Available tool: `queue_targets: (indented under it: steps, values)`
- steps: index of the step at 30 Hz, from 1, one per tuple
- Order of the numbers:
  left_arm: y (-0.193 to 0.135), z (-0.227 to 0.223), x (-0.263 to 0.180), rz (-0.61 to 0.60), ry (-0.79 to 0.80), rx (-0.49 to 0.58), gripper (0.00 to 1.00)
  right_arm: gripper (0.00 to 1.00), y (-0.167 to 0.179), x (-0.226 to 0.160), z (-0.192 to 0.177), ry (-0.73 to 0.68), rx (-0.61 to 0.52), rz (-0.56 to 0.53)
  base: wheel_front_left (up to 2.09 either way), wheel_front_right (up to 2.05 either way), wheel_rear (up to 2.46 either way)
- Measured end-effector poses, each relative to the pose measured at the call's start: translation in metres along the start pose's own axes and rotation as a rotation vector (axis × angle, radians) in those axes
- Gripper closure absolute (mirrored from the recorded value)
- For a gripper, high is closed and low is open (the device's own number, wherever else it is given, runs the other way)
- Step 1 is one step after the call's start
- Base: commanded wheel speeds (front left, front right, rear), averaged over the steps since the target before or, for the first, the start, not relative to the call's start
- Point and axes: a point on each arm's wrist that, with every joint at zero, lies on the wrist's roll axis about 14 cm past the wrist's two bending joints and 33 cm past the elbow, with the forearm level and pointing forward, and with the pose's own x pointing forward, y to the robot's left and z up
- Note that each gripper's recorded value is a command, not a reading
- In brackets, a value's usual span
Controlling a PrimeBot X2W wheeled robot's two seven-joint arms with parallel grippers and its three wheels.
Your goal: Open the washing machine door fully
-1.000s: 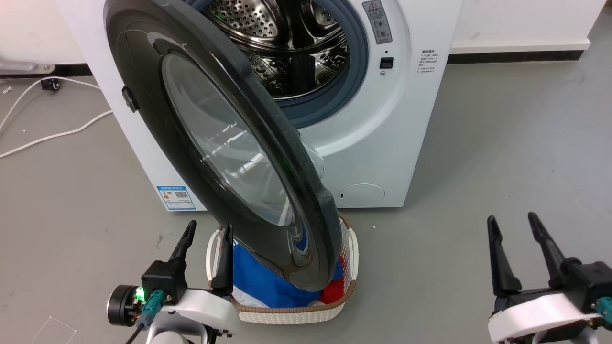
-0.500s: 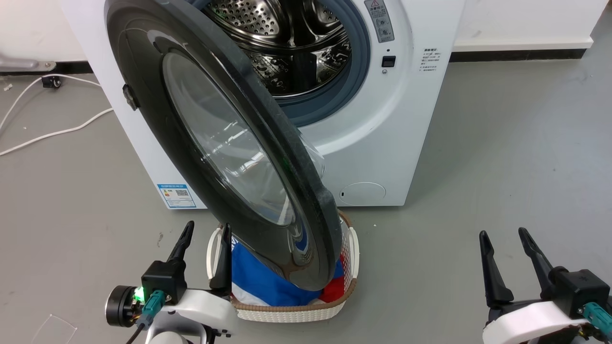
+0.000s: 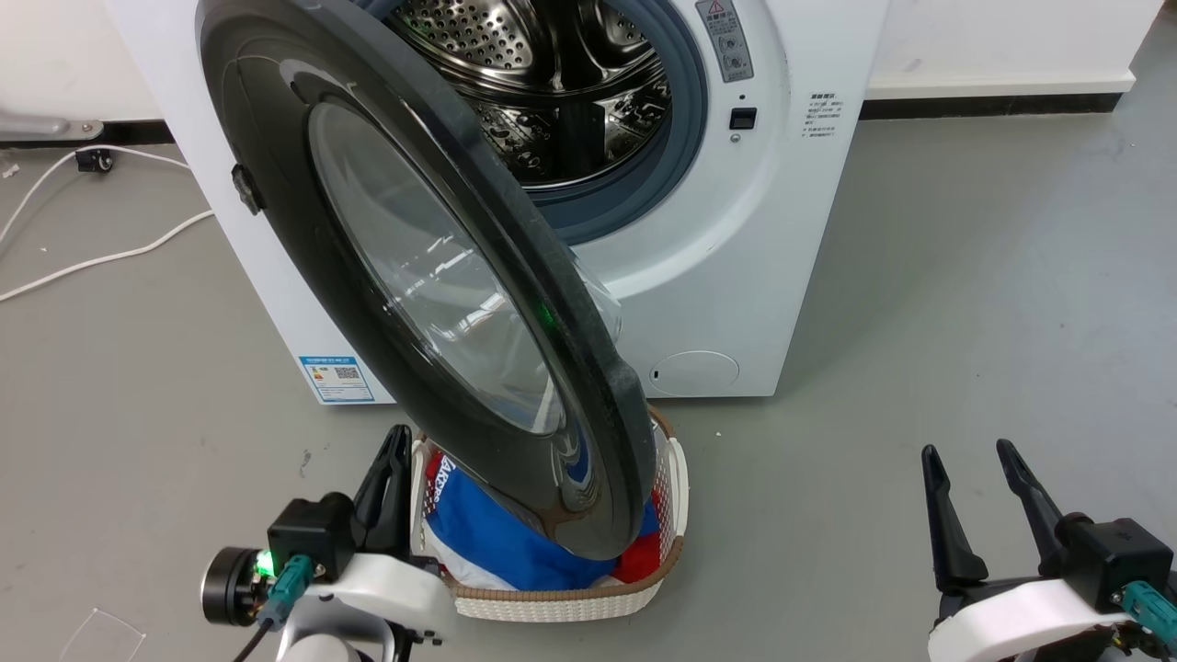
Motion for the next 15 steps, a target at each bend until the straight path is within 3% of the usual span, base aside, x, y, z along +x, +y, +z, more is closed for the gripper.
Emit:
queue_targets:
  steps: [7,15]
  values:
    - [0.000,0.036,0.010,0.000,-0.109,0.010,1.00,0.00,0.001,0.001,0.001,0.000,0.000,0.003,0.00,0.00,0.00]
    - [-0.006,0.135,0.013,-0.001,-0.404,0.036,1.00,0.00,0.002,0.000,0.004,-0.011,0.004,0.007,0.00,0.00,0.00]
